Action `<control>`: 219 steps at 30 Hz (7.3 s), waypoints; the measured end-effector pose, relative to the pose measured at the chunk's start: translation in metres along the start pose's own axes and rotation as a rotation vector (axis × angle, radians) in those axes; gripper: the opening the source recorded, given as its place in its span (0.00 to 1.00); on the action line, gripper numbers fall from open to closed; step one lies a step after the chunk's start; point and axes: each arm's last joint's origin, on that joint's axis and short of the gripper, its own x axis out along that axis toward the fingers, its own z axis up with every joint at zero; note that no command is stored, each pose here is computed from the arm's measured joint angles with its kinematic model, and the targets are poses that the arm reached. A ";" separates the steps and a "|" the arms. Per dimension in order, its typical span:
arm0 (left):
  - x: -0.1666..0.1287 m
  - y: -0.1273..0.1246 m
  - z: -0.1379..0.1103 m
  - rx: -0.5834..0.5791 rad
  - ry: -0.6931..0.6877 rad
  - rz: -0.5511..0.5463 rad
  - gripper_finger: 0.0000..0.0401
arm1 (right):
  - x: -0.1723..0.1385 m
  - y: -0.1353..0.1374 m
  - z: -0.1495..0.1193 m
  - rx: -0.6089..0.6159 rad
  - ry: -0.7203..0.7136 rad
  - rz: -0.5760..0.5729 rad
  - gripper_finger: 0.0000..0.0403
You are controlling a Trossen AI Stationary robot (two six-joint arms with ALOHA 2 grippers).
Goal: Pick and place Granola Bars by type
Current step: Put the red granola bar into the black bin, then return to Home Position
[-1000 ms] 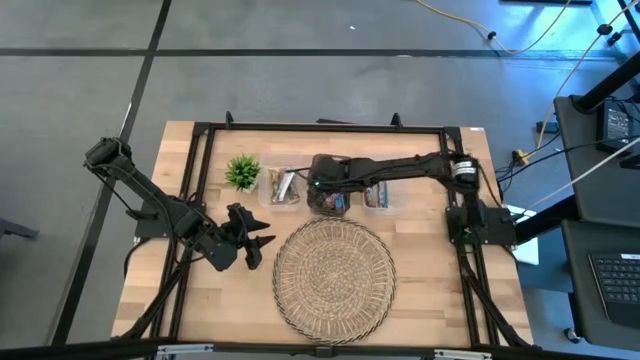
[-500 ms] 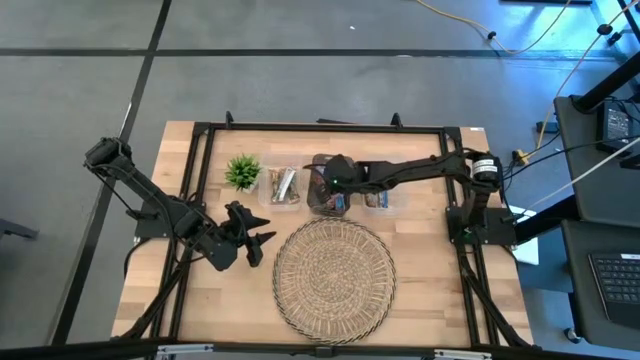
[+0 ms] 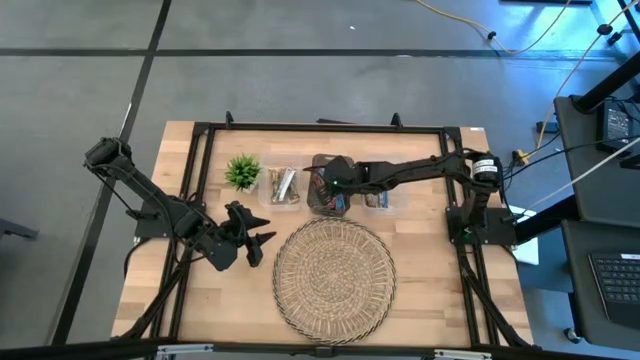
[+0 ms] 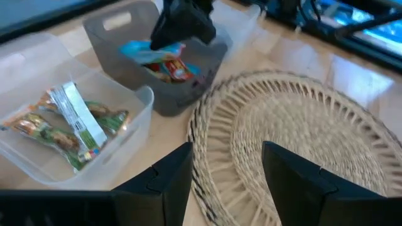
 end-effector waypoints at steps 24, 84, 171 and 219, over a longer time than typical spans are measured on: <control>-0.009 0.024 0.014 -0.058 -0.217 -0.300 0.45 | -0.176 -0.020 -0.080 -0.410 -0.239 0.669 0.39; -0.027 0.145 -0.016 -0.083 -0.467 -0.332 0.45 | -0.192 -0.164 -0.167 -0.276 -0.668 1.135 0.39; -0.005 0.147 -0.040 -0.007 -0.489 -0.283 0.45 | -0.165 -0.164 -0.181 -0.469 -0.697 0.936 0.39; -0.005 0.147 -0.040 -0.007 -0.489 -0.283 0.45 | -0.165 -0.164 -0.181 -0.471 -0.696 0.936 0.39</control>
